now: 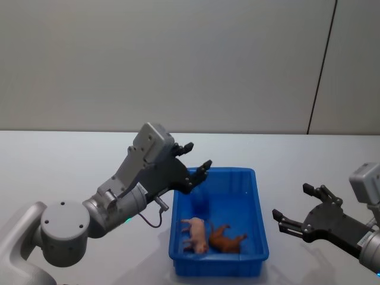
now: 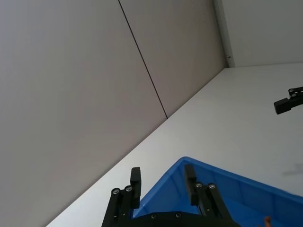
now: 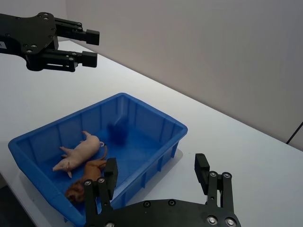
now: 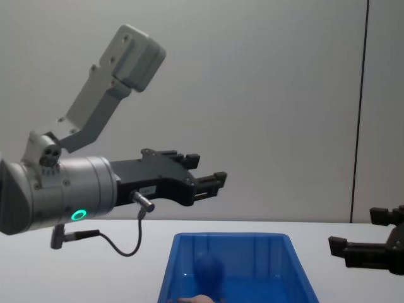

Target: Pick up the two dolls from the table and place them into the box.

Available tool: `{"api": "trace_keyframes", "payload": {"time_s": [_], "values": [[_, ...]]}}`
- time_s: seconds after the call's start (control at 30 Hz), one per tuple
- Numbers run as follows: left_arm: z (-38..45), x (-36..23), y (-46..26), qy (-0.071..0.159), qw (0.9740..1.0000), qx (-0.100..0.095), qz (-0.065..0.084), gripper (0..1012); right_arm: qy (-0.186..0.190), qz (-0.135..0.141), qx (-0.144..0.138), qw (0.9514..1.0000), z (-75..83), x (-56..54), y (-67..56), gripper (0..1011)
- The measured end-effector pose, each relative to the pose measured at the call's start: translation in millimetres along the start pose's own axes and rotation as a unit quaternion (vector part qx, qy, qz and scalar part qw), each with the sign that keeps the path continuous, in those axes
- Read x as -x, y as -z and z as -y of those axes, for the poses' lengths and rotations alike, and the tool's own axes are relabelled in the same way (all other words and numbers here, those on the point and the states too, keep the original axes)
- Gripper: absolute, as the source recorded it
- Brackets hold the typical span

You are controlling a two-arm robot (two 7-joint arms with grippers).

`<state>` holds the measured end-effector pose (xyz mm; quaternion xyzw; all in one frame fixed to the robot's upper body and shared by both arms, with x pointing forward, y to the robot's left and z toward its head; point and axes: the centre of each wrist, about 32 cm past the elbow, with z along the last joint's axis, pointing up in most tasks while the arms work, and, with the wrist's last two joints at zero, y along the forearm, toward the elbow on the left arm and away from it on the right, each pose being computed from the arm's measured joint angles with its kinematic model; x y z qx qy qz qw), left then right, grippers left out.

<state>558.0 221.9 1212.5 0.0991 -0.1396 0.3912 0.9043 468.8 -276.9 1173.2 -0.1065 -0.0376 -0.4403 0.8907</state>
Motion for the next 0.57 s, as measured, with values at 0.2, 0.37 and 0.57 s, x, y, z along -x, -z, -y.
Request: {"api": "trace_keyframes", "payload": {"time_s": [0.2, 0.37, 0.57], "values": [[-0.4, 3.0, -5.5, 0.003, 0.9999, 0.012, 0.006, 701, 0.000, 0.000, 0.000, 1.0000, 0.0, 0.0, 0.0, 1000], [-9.6, 5.4, -7.4, -0.006, 0.9997, 0.020, 0.011, 894, 0.000, 0.000, 0.000, 1.0000, 0.0, 0.0, 0.0, 1000], [-22.0, 7.4, -9.3, -0.020, 0.9993, 0.028, 0.016, 1001, 0.000, 0.000, 0.000, 1.0000, 0.0, 0.0, 0.0, 1000]]}}
